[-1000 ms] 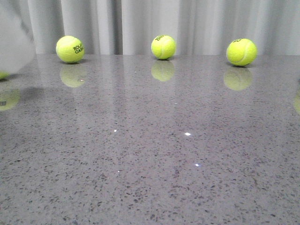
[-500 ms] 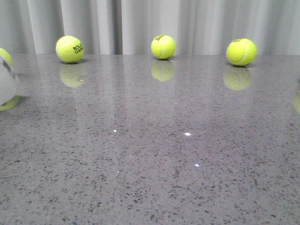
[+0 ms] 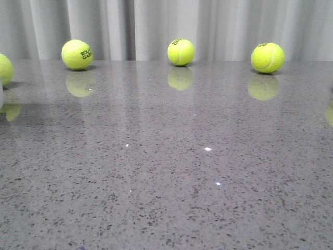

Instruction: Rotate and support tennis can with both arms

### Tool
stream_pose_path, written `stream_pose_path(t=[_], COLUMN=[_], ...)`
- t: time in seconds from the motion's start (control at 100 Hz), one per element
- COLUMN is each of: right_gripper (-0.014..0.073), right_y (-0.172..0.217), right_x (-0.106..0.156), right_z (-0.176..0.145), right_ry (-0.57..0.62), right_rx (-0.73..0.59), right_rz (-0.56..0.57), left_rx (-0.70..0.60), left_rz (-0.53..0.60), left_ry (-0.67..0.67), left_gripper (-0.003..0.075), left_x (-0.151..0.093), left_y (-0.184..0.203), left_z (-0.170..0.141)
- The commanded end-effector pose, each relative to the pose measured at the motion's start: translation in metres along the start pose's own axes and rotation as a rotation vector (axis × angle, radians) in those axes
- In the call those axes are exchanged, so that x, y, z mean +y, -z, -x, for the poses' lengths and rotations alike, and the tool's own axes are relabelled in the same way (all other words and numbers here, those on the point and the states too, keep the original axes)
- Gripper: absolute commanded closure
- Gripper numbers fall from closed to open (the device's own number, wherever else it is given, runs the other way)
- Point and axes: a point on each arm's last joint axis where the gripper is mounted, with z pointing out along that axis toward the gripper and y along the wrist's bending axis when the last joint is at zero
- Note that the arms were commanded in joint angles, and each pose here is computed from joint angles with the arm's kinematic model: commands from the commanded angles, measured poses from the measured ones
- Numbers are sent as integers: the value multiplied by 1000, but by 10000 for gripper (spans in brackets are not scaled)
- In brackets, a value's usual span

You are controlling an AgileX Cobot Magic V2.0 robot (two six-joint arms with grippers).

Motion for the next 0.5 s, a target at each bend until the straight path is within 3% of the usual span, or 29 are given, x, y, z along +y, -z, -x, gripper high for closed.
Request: stream_pose_path(t=[0.0, 0.49], right_gripper=[663, 663], right_y=[1, 1], right_x=[-2, -2], right_z=[15, 15], right_ry=[-3, -3], right_rx=[-103, -103], right_rz=[-25, -25], left_rx=[-45, -107], left_rz=[1, 82], left_ry=[6, -23], left_gripper=[227, 227], left_x=[0, 2], left_y=[11, 35], left_z=[12, 14])
